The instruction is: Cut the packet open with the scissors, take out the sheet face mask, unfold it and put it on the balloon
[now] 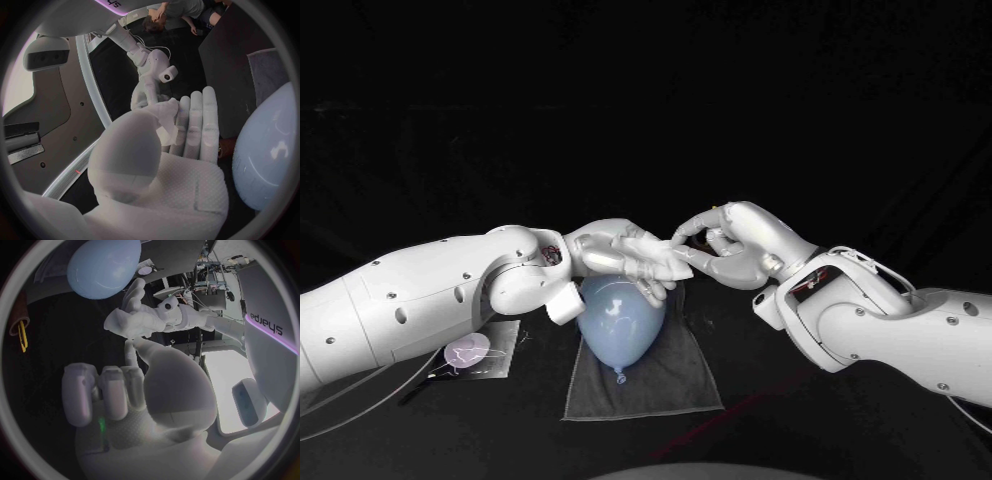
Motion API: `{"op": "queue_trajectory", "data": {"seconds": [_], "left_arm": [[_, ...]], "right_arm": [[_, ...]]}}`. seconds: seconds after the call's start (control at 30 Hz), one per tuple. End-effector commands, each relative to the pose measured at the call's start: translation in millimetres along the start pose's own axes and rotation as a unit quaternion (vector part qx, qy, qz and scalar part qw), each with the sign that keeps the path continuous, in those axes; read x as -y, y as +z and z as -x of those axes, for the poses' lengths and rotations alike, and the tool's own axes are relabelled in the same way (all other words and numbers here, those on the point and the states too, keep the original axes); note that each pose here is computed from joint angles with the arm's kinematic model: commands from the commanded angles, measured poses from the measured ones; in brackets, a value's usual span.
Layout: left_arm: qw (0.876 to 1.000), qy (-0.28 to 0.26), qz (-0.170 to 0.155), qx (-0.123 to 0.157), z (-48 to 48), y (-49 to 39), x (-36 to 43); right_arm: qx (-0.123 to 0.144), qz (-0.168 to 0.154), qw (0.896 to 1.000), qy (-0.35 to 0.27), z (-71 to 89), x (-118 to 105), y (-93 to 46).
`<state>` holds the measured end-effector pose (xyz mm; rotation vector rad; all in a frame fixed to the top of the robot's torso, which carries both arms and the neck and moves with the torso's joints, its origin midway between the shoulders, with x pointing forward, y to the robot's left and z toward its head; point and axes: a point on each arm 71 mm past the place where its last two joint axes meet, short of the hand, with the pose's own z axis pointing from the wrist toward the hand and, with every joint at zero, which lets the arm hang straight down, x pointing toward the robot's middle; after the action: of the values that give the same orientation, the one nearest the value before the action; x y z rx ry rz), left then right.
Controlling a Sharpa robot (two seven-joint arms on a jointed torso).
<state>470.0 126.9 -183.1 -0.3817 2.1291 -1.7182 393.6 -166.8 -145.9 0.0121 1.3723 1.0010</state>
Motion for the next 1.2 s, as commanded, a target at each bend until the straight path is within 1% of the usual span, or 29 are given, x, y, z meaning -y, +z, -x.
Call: {"op": "queue_trajectory", "data": {"seconds": [0.03, 0.17, 0.37, 0.47, 0.7, 0.87, 0.93, 1.03, 1.13, 1.2], "left_arm": [[1.000, 0.000, -0.006, -0.003, -0.8, 0.7, 1.8], [1.000, 0.000, -0.007, -0.003, -1.0, 0.9, 1.9], [1.000, 0.000, -0.006, -0.003, -1.1, 0.8, 1.9], [1.000, 0.000, -0.006, -0.003, -1.0, 0.7, 1.9], [1.000, 0.000, -0.006, -0.002, -0.6, 0.7, 1.7], [1.000, 0.000, -0.006, -0.002, -0.5, 0.8, 1.7], [1.000, 0.000, -0.006, -0.002, -0.5, 0.8, 1.7], [1.000, 0.000, -0.006, -0.002, -0.4, 0.7, 1.6], [1.000, 0.000, -0.006, -0.001, -0.1, 0.5, 1.5], [1.000, 0.000, -0.005, -0.001, 0.1, 0.4, 1.4]], "right_arm": [[-0.005, 0.017, 1.000, -0.005, -1.3, -3.0, 0.6], [-0.027, 0.013, 1.000, -0.007, -5.4, -2.5, 1.7], [-0.048, 0.008, 0.999, -0.011, -9.3, -1.5, 2.8], [-0.053, 0.011, 0.998, -0.011, -10.4, -2.3, 2.9], [-0.053, 0.030, 0.998, -0.007, -11.3, -7.9, 1.2], [-0.057, 0.030, 0.998, -0.008, -11.2, -7.6, -0.4], [-0.053, 0.029, 0.998, -0.009, -10.0, -6.8, -1.3], [-0.040, 0.031, 0.999, -0.011, -7.0, -6.3, -2.9], [-0.017, 0.039, 0.999, -0.009, -2.4, -7.2, -4.9], [0.003, 0.049, 0.999, -0.006, 1.6, -8.7, -6.7]]}}
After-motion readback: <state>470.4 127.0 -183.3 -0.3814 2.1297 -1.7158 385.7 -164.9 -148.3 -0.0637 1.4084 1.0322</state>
